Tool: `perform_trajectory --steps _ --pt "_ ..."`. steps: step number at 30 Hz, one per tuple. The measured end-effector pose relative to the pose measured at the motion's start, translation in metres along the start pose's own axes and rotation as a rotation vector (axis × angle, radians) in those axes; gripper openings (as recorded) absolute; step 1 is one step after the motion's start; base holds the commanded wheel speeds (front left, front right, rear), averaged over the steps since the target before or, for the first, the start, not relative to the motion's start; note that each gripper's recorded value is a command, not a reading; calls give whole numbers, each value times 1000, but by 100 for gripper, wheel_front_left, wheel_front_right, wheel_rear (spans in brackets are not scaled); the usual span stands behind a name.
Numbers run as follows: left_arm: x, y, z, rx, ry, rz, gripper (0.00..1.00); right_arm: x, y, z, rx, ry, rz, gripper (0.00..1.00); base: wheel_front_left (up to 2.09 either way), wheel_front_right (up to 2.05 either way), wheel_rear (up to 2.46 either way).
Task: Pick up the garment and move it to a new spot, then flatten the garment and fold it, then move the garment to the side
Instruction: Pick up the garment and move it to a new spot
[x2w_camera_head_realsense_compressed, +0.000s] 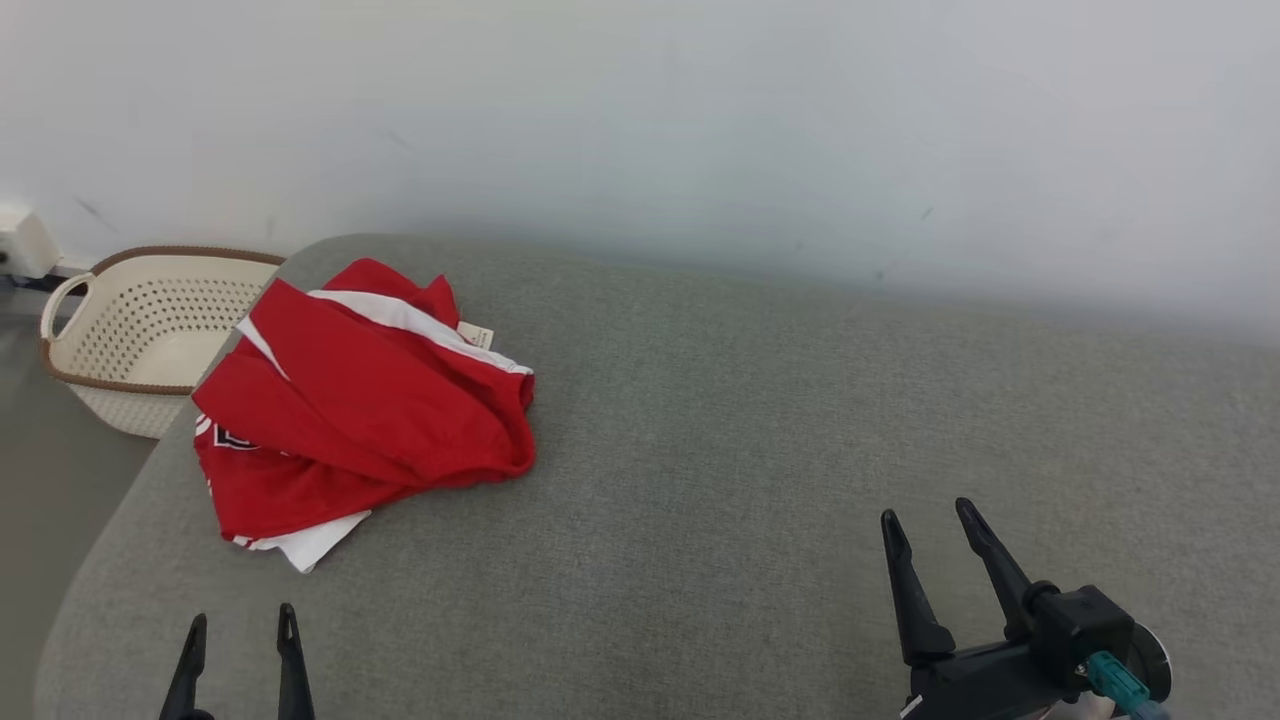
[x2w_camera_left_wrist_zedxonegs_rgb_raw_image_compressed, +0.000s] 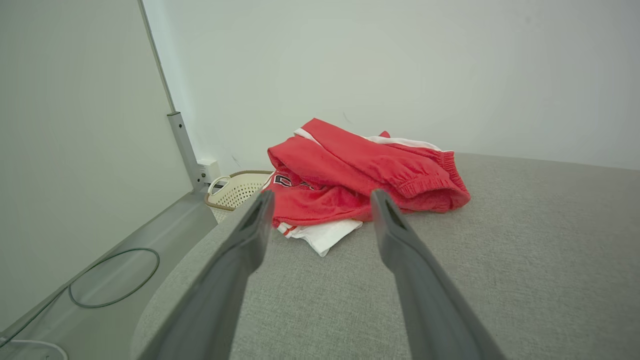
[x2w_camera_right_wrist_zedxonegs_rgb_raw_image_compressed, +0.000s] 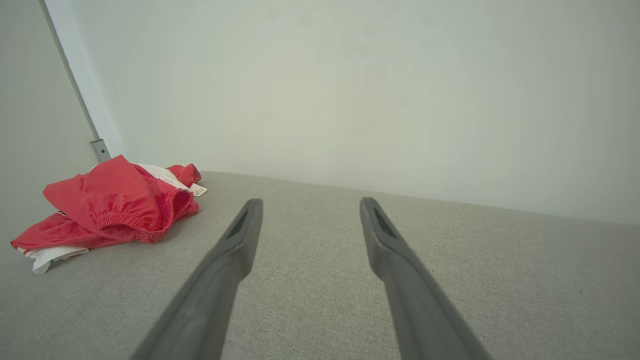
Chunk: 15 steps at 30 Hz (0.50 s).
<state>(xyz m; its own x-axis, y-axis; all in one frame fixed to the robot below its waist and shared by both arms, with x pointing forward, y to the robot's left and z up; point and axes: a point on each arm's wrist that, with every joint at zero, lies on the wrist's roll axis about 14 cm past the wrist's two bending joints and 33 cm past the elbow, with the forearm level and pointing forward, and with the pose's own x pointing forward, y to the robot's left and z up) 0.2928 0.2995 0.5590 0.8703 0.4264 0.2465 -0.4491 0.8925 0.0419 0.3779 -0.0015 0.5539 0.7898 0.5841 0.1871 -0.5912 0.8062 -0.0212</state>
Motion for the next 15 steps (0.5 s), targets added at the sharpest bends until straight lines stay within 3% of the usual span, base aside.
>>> perform_trajectory --steps 15 --pt "-22 51 0 38 15 142 100 24 47 -8 32 4 157 100 0 0 0"
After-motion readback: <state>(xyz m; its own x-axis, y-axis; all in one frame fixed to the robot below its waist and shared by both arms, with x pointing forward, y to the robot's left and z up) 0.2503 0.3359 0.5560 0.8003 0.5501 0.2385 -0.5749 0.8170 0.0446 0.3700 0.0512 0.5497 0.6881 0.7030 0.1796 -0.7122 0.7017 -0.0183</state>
